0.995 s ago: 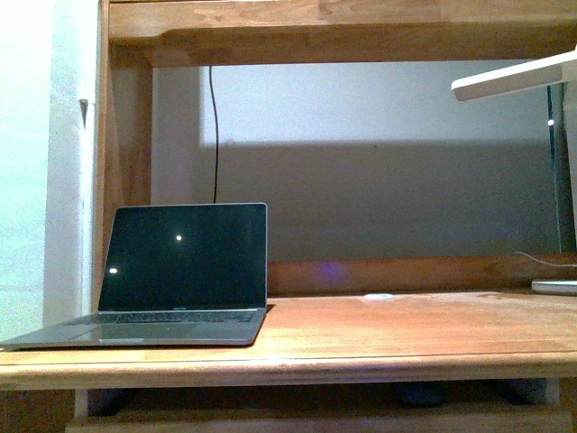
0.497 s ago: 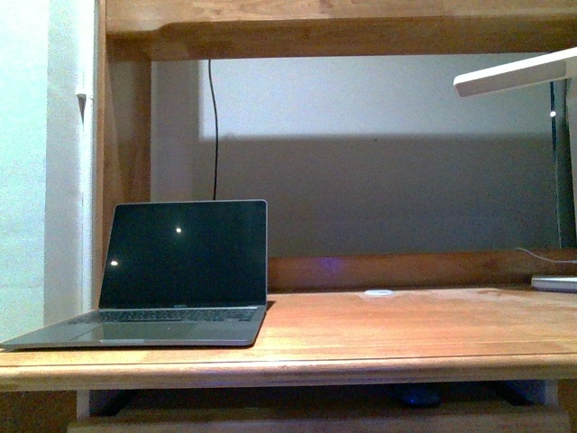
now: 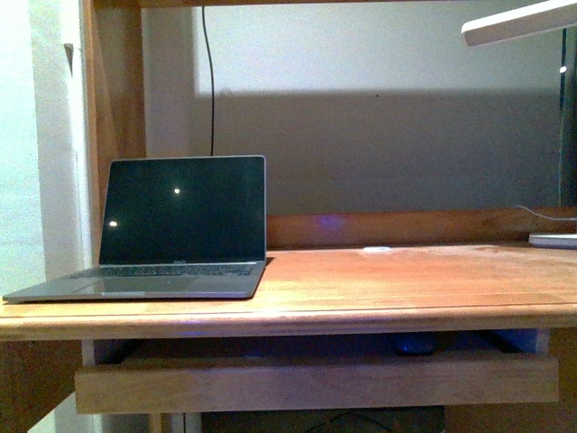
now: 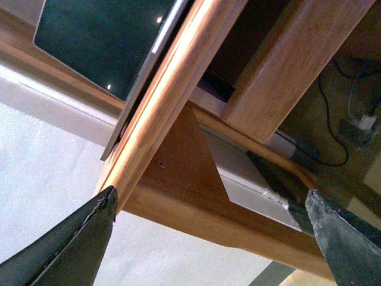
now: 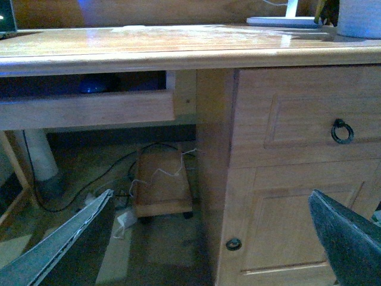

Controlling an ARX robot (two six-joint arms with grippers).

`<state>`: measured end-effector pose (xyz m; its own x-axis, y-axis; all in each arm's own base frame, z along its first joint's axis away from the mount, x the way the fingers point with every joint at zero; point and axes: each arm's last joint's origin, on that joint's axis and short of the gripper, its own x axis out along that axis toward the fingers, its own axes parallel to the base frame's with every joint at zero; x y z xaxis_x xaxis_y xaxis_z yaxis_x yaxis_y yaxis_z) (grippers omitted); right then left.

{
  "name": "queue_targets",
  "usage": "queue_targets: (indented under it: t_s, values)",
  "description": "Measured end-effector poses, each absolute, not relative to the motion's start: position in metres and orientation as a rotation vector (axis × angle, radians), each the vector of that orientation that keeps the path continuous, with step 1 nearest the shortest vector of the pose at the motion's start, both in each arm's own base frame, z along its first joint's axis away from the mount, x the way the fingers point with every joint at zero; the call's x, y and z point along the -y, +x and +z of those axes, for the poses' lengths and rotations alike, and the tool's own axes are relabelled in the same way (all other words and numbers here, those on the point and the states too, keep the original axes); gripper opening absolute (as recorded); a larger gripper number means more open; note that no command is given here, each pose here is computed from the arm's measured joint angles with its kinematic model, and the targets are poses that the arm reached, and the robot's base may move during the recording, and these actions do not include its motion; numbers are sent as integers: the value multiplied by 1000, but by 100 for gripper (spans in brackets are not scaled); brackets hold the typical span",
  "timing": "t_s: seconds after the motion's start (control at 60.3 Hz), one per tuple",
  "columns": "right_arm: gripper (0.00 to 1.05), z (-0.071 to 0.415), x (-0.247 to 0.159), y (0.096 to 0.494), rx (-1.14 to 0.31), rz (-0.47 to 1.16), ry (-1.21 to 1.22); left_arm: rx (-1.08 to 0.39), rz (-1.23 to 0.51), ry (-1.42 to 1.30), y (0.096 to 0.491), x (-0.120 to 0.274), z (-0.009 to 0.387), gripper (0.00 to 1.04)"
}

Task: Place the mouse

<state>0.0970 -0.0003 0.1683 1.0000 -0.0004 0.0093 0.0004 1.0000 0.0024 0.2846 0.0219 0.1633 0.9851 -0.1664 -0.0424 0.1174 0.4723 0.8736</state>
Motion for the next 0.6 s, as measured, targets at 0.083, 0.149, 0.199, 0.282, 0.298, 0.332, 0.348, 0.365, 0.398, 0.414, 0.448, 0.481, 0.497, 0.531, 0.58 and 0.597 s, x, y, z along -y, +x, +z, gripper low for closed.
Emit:
queue_targets:
  t_s: [0.083,0.149,0.199,0.282,0.298,0.332,0.348,0.365,0.398,0.414,0.448,0.481,0.497,0.531,0.58,0.597]
  values:
    - [97,168,0,97,9,0,2,50,-198,1116,301,-22,154,97]
    - [97,168,0,97,9,0,2,51,-212,1143,312,-21,147,97]
    - [97,168,0,97,9,0,2,51,-222,1152,321,-20,143,97]
    - [97,168,0,97,9,0,2,68,-241,1174,335,-17,138,97]
    - [97,168,0,97,9,0,2,72,-247,1177,339,-16,137,97]
    - [97,168,0,97,9,0,2,79,-252,1182,344,-15,135,97]
    - [97,168,0,97,9,0,2,85,-255,1186,348,-14,135,97]
    - [97,168,0,97,9,0,2,89,-258,1187,351,-13,134,97]
    - [97,168,0,97,9,0,2,95,-266,1189,356,-12,134,97]
    - [97,168,0,97,9,0,2,98,-270,1191,359,-11,134,97]
    - [97,168,0,97,9,0,2,109,-276,1195,364,-9,134,97]
    - [97,168,0,97,9,0,2,115,-284,1195,368,-7,134,97]
    - [97,168,0,97,9,0,2,119,-288,1195,369,-6,135,97]
    - [97,168,0,97,9,0,2,123,-303,1195,373,-4,134,97]
    - [97,168,0,97,9,0,2,128,-320,1196,379,0,133,97]
    - [97,168,0,97,9,0,2,128,-324,1196,380,1,133,97]
